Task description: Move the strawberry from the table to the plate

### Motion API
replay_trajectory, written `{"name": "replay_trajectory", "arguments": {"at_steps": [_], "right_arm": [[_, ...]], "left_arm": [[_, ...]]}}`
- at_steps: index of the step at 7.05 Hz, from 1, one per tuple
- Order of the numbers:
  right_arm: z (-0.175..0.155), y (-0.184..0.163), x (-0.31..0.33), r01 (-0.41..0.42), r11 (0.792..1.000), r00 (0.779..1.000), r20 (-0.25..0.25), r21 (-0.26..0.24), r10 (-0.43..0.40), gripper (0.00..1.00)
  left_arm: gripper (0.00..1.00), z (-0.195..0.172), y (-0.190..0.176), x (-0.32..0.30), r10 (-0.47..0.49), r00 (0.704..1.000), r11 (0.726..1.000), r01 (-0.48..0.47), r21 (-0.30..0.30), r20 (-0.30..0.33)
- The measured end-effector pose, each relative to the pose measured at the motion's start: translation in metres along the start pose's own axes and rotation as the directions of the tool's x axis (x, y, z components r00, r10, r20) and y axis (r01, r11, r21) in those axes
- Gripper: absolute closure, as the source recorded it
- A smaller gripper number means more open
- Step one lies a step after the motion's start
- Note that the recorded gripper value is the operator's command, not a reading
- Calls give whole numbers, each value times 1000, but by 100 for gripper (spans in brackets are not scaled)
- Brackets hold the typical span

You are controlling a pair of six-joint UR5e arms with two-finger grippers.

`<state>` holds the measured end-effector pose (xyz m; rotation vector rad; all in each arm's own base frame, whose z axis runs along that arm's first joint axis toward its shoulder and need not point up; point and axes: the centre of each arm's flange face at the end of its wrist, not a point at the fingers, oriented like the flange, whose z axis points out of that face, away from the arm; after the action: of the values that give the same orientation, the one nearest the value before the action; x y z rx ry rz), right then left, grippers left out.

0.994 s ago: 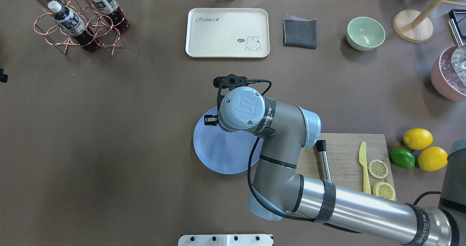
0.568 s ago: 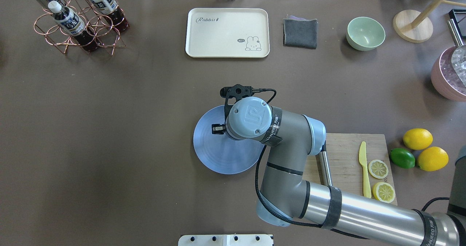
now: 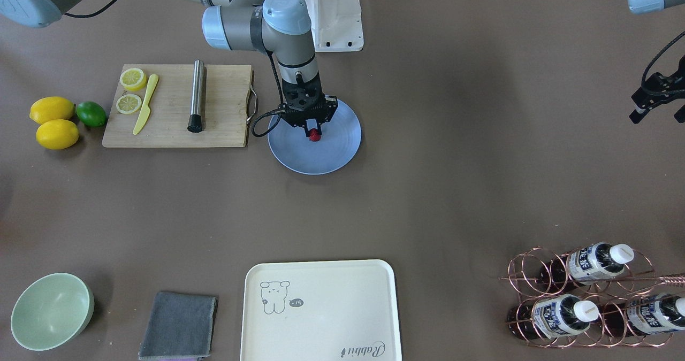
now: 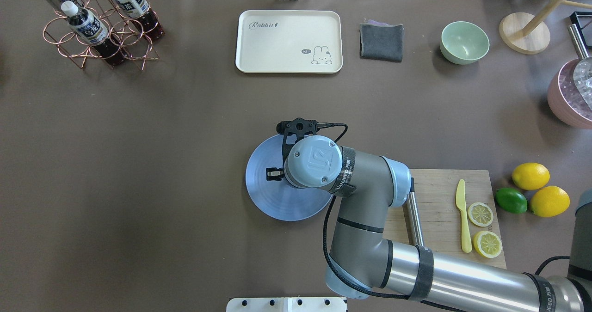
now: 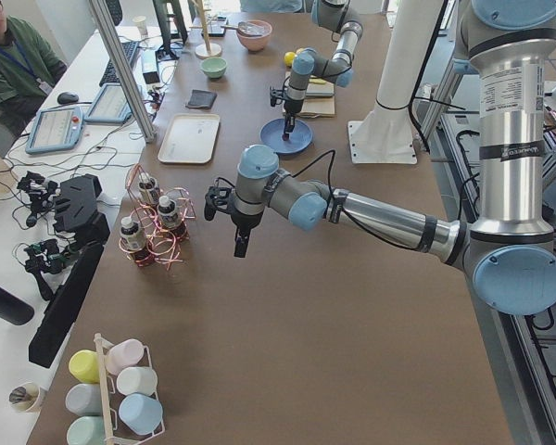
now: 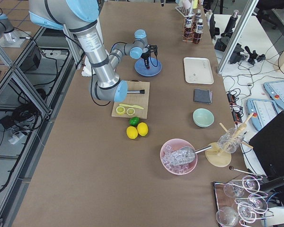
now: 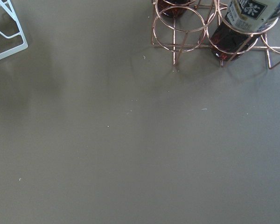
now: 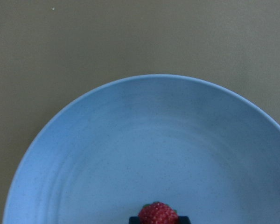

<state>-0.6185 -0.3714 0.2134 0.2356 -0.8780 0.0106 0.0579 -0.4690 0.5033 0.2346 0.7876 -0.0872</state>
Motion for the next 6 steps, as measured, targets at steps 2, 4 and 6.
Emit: {"name": "replay_trajectory", "arguments": {"at_steps": [2,4,6], "right_arm": [[-24,-19,3,-17,1000,999,34,10,17,0],[-87,-69,42,-62,997,995,69,-45,65,0],[-139,-120,154,-66,994,997,42,-82,70,0]], "left_arm": [[2,0,0,-1,-2,1000,1000,2,0,1],[2,-2,-1,-4,-3,1000,1000,3,3,2],[2,-17,-5,-30,44,999,999,-44,20,27]]}}
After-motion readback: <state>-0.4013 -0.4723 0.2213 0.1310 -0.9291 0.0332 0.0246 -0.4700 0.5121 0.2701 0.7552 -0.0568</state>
